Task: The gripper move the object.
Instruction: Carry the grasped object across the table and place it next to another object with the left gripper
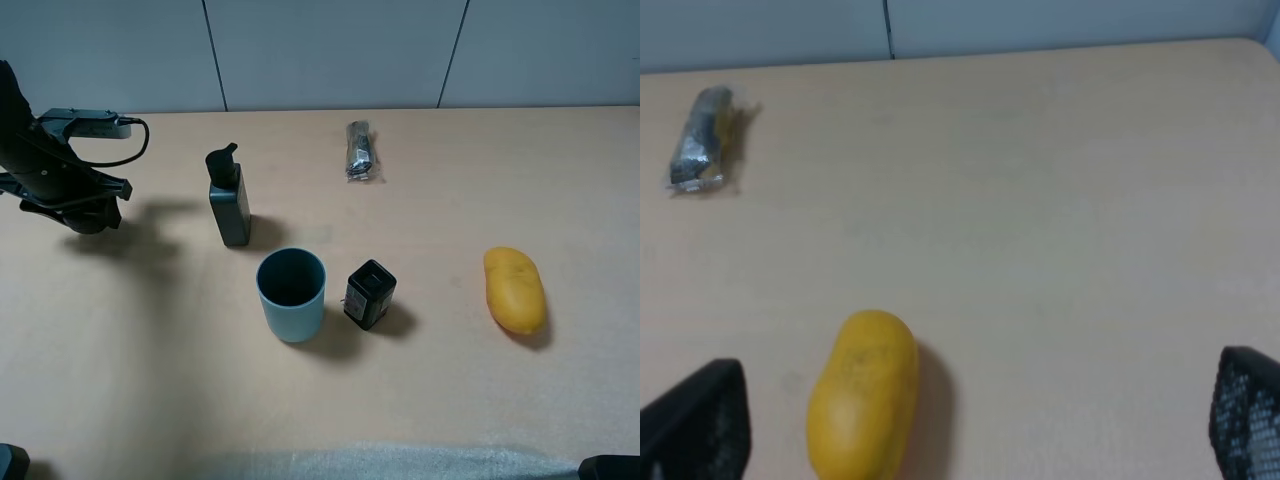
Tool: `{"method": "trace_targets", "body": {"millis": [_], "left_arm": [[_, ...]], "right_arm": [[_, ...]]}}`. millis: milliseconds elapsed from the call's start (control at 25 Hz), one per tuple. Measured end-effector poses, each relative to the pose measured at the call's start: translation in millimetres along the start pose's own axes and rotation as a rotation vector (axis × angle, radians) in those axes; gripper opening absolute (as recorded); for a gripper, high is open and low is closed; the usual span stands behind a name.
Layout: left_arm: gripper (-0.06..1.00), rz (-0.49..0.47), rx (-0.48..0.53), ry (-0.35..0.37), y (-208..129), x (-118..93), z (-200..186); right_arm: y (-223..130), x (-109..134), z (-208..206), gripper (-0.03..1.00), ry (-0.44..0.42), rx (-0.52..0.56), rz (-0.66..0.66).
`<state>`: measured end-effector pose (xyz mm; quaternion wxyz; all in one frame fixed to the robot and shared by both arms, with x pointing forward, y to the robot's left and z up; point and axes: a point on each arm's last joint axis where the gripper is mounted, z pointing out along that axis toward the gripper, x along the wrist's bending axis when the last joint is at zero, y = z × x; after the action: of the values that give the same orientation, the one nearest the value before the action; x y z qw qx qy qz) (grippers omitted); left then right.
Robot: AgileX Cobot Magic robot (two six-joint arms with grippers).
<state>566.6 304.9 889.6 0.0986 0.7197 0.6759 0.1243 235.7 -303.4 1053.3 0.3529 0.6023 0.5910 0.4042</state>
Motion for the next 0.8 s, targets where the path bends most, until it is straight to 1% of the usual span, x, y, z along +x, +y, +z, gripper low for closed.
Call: {"method": "trace_targets", "body": {"millis": [200,400,800], "left_arm": [[0.61,-0.019,0.028,0.003,0.3,0.7,-11.4],[0.61,-0.044,0.029,0.006,4.5,1.7,-28.4],[0.61,-0.110,0.051,-0.030,9.1,-0.5,-60.2]], "right_arm": [[0.0,0.0,0.0,0.69,0.000,0.000,0.000],[0.0,0.0,0.0,0.69,0.000,0.000,0.000],[0.0,0.0,0.0,0.69,0.000,0.000,0.000]]}}
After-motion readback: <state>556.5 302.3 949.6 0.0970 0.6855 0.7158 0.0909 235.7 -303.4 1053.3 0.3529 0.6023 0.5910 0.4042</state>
